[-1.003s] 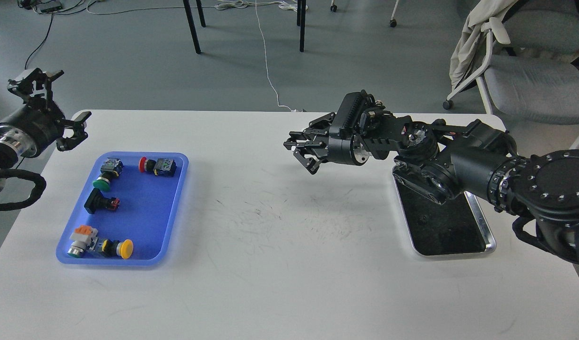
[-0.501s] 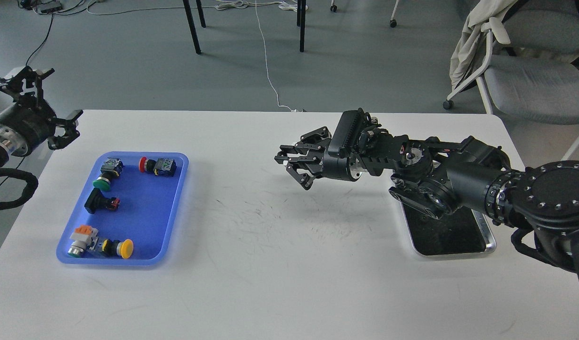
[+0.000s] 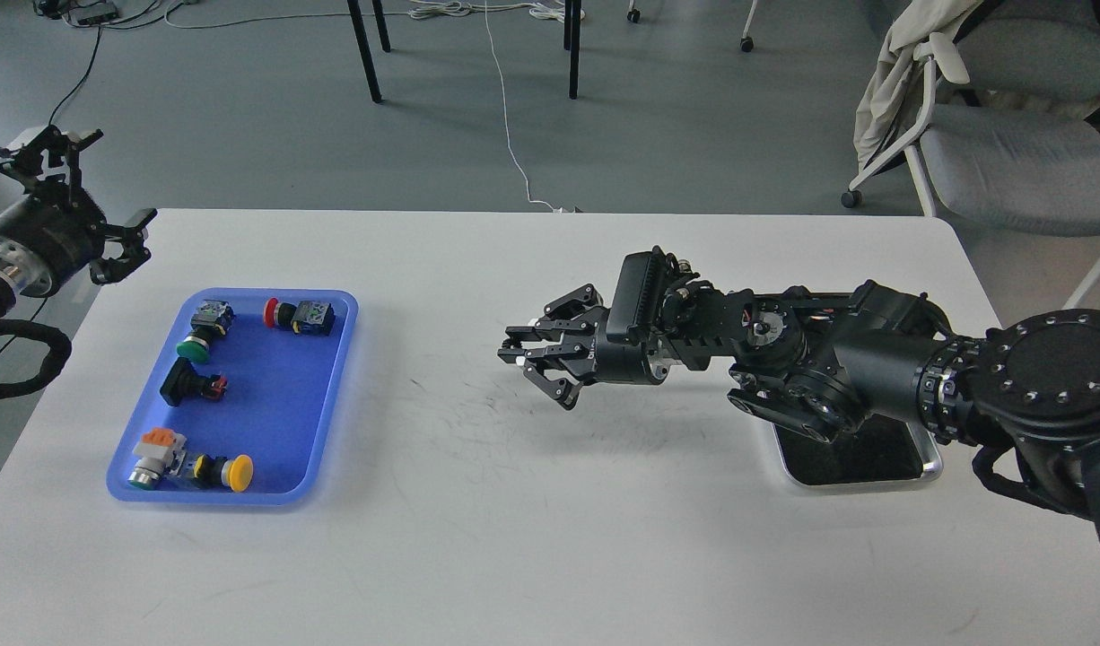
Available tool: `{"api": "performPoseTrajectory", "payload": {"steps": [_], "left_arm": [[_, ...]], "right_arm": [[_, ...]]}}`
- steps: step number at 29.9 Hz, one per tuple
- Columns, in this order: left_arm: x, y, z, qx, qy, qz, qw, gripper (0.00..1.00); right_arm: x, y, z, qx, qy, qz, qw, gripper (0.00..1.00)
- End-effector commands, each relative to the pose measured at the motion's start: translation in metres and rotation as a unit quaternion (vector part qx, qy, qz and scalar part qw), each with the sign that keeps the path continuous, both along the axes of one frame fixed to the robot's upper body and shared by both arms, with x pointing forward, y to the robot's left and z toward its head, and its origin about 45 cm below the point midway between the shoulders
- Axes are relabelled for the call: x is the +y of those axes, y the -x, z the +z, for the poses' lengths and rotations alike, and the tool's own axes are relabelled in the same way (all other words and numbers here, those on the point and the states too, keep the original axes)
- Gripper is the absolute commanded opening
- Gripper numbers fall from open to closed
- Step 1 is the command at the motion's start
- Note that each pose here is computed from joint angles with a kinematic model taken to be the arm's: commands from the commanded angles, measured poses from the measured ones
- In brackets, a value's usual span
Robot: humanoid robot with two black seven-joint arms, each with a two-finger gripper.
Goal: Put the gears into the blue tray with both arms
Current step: 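Lift the black gear and carry it toward the table center, then lower the right gripper and release the black gear on the table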
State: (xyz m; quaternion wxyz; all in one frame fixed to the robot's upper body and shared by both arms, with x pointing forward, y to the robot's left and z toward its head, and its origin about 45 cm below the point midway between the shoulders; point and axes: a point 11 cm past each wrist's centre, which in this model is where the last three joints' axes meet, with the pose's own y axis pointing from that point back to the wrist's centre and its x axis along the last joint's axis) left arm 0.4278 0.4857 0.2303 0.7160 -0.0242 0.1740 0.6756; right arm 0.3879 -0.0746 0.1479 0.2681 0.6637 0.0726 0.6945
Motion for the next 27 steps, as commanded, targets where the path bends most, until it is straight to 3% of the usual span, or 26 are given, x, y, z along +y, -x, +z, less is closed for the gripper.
{"api": "performPoseTrajectory", "payload": {"steps": [1,14,20,27], "left_arm": [[0.004,0.001,0.003,-0.001,-0.004,0.002,1.0,1.0],[0.01,0.003,0.007,-0.003,-0.007,0.007,1.0,1.0],[0.011,0.003,0.007,-0.003,-0.008,0.008,1.0,1.0],[0.011,0.003,0.007,-0.003,-0.008,0.008,1.0,1.0]], "right_arm": [[0.001,0.013,-0.01,0.012,0.001,0.013,1.0,0.01],[-0.005,0.022,-0.026,0.021,0.013,0.016,1.0,0.02],[-0.009,0.023,-0.031,0.026,0.013,0.008,1.0,0.19],[-0.008,0.023,-0.031,0.029,0.008,0.003,1.0,0.29]]}}
